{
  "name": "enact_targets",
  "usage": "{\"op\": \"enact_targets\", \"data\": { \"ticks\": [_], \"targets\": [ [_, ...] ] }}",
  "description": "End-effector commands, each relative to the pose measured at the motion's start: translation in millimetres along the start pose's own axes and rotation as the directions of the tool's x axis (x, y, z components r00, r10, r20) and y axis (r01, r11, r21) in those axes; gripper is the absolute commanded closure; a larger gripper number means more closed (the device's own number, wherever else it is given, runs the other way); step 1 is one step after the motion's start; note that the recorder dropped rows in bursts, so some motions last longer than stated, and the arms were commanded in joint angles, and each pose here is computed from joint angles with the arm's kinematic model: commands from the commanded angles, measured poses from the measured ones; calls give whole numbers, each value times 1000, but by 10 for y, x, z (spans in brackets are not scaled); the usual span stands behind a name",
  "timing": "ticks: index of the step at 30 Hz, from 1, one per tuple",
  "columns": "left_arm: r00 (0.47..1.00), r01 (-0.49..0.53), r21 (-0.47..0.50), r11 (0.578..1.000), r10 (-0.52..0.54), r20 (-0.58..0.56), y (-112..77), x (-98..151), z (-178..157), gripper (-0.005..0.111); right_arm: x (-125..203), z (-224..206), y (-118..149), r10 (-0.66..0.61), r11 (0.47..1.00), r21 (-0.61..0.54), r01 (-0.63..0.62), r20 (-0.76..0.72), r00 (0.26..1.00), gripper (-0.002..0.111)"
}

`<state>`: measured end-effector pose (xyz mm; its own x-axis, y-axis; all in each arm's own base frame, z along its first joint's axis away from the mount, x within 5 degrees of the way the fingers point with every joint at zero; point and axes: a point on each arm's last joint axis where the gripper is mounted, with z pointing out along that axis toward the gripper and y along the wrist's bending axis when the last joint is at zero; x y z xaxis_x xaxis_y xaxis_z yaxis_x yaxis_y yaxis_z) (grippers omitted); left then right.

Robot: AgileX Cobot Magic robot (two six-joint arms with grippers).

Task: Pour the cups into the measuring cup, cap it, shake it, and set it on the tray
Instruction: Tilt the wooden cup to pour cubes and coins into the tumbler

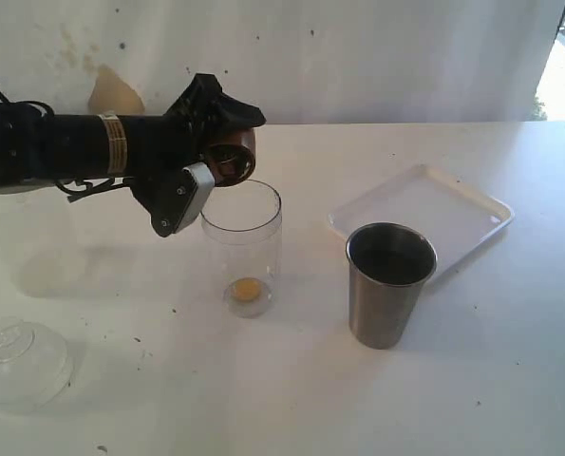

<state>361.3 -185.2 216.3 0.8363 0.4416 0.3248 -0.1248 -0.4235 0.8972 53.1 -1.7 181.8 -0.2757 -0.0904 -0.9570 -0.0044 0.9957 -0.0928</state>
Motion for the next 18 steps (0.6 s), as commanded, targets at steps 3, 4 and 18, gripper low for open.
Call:
{"op": "enact_targets", "data": {
  "ticks": [3,4,18],
  "targets": [
    [998,58,-111,992,-57,6,118,1,3,107,7,3,-3,0,1000,7,0,8,1000,108],
    [998,62,-124,990,-61,8,130,1,1,107,7,3,-3,0,1000,7,0,8,1000,108],
    [995,-102,-82,991,100,-29,94,20,5,107,7,3,-3,0,1000,7,0,8,1000,108]
  ]
}}
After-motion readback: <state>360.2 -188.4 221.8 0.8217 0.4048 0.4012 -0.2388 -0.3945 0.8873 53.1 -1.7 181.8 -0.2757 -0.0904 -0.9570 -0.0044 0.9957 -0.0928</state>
